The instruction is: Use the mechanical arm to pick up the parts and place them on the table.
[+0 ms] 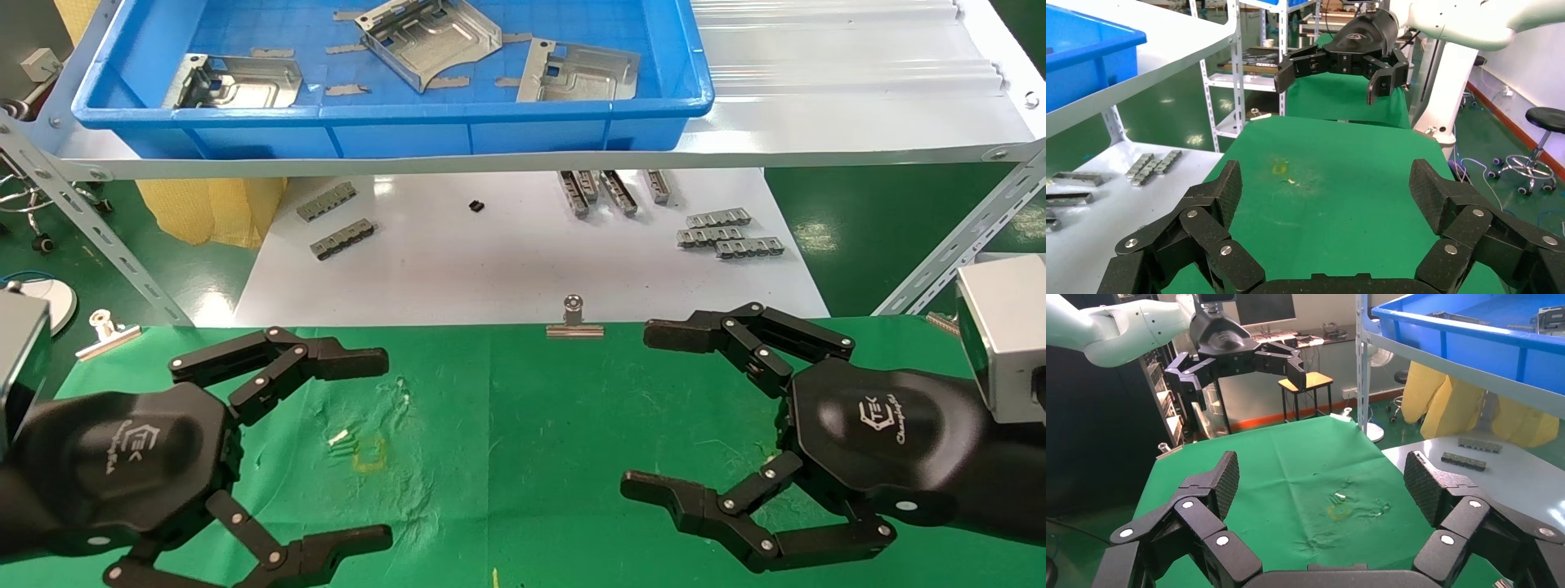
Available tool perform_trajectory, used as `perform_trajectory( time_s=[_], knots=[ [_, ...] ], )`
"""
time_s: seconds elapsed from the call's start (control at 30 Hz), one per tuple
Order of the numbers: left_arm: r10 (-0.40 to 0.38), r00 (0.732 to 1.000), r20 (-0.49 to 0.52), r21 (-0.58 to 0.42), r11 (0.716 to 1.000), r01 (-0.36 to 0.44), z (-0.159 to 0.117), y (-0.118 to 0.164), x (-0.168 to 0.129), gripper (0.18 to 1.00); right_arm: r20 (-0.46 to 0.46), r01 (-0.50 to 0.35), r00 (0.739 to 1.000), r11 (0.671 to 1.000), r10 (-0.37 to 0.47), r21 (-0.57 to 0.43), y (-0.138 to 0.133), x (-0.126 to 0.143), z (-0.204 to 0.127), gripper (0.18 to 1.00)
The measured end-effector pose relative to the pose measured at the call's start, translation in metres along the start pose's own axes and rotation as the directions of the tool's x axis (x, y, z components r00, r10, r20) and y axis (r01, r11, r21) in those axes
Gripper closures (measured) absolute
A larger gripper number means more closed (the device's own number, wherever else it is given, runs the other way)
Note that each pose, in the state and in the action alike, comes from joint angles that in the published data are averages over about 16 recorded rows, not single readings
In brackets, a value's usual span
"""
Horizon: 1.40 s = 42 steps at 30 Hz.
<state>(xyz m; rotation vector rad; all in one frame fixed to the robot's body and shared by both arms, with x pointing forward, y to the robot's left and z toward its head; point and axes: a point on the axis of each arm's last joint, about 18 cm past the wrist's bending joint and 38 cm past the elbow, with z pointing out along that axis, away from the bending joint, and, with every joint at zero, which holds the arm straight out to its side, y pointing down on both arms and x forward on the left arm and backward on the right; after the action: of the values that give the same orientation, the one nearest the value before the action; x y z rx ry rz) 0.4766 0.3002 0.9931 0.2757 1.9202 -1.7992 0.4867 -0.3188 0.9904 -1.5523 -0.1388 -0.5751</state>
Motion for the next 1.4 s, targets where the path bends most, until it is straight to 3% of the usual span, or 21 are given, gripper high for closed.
perform_trajectory(
  time_s=[0.33,0.73,0.93,1.4],
  knots=[
    [0.0,1.0,0.0,0.0,1.0,0.0,0.0,0.0,0.0,0.183,0.0,0.0,1.0,1.0,0.0,0.0,0.0,0.0,0.0,0.185],
    [0.0,1.0,0.0,0.0,1.0,0.0,0.0,0.0,0.0,0.183,0.0,0.0,1.0,1.0,0.0,0.0,0.0,0.0,0.0,0.262],
    [0.0,1.0,0.0,0.0,1.0,0.0,0.0,0.0,0.0,0.183,0.0,0.0,1.0,1.0,0.0,0.0,0.0,0.0,0.0,0.356],
    [0.0,1.0,0.0,0.0,1.0,0.0,0.0,0.0,0.0,0.183,0.0,0.0,1.0,1.0,0.0,0.0,0.0,0.0,0.0,0.681]
  ],
)
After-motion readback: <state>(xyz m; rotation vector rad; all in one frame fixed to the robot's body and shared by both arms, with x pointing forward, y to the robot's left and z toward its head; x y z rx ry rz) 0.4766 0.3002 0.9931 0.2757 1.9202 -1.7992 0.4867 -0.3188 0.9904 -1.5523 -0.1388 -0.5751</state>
